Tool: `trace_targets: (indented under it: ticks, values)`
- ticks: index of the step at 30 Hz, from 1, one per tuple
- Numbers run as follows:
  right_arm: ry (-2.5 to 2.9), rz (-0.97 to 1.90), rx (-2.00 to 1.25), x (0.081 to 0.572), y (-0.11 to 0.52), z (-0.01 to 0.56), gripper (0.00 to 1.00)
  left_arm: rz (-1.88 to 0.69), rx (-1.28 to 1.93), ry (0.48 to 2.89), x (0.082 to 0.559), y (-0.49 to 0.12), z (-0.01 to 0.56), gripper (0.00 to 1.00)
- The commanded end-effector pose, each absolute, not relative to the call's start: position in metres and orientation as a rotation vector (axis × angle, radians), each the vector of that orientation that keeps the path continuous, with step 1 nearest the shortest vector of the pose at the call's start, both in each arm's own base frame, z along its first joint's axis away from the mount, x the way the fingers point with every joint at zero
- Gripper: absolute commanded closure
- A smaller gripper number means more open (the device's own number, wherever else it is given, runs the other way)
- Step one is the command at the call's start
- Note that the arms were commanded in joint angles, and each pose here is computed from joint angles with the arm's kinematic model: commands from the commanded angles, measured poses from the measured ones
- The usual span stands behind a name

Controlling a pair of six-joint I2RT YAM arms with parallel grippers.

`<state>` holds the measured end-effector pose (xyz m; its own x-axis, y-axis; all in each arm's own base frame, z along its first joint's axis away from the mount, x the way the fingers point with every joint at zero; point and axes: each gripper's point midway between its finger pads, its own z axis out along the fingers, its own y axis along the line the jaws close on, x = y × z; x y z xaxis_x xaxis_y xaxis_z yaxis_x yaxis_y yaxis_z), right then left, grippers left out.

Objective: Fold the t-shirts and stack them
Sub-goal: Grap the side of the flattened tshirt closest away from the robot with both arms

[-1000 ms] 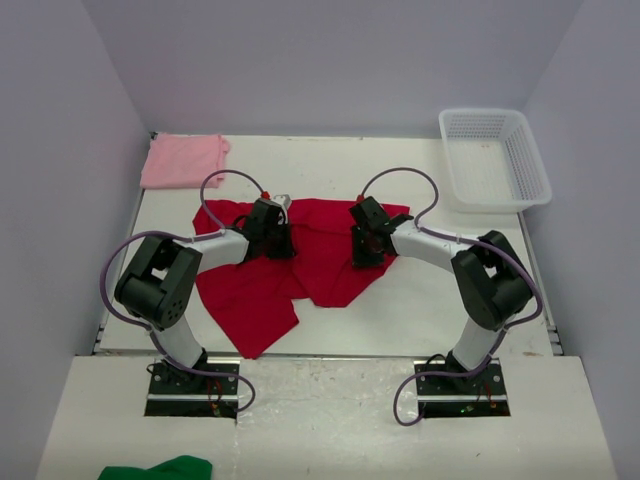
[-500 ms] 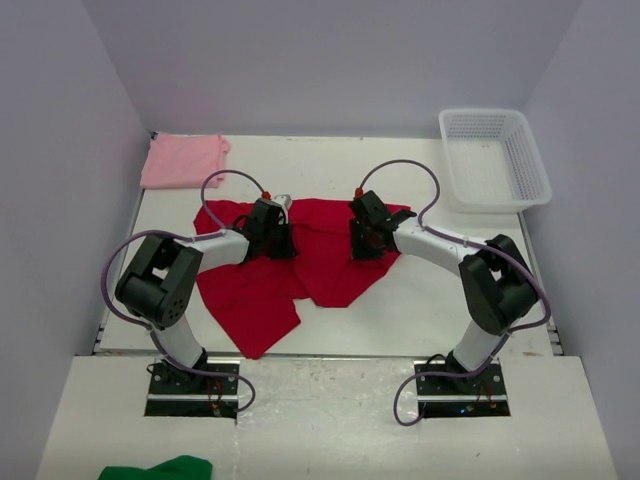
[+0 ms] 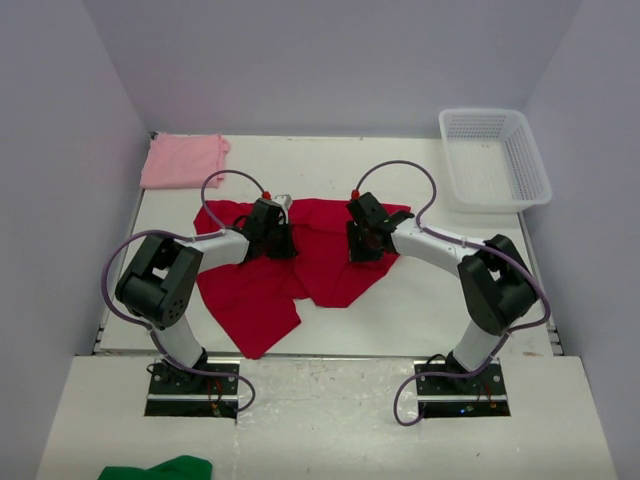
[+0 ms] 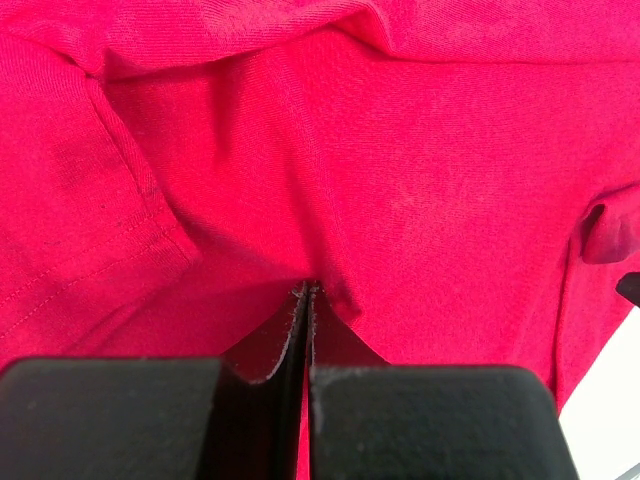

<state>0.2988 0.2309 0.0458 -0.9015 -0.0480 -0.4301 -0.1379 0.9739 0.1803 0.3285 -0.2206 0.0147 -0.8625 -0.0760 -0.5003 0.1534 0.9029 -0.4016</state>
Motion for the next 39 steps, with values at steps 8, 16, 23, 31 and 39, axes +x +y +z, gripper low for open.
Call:
trace_targets:
  ticks: [8, 16, 23, 31, 39]
  values:
    - [2.689, 0.188, -0.15, 0.31, 0.226, 0.034, 0.65, -0.568, 0.109, 2.618, 0.311, -0.217, -0.004, 1.0]
    - [2.714, 0.153, -0.143, 0.312, 0.225, 0.02, 0.69, -0.576, 0.115, 2.616, 0.31, -0.218, -0.003, 1.0]
    - [2.707, 0.151, -0.123, 0.312, 0.223, 0.024, 0.88, -0.577, 0.116, 2.623, 0.308, -0.217, -0.007, 1.0]
    - [2.661, 0.118, -0.055, 0.304, 0.208, 0.049, 0.94, -0.579, 0.108, 2.626, 0.308, -0.218, -0.009, 1.0]
    - [2.636, 0.084, 0.035, 0.277, 0.181, 0.074, 1.0, -0.571, 0.104, 2.651, 0.304, -0.216, -0.018, 1.0]
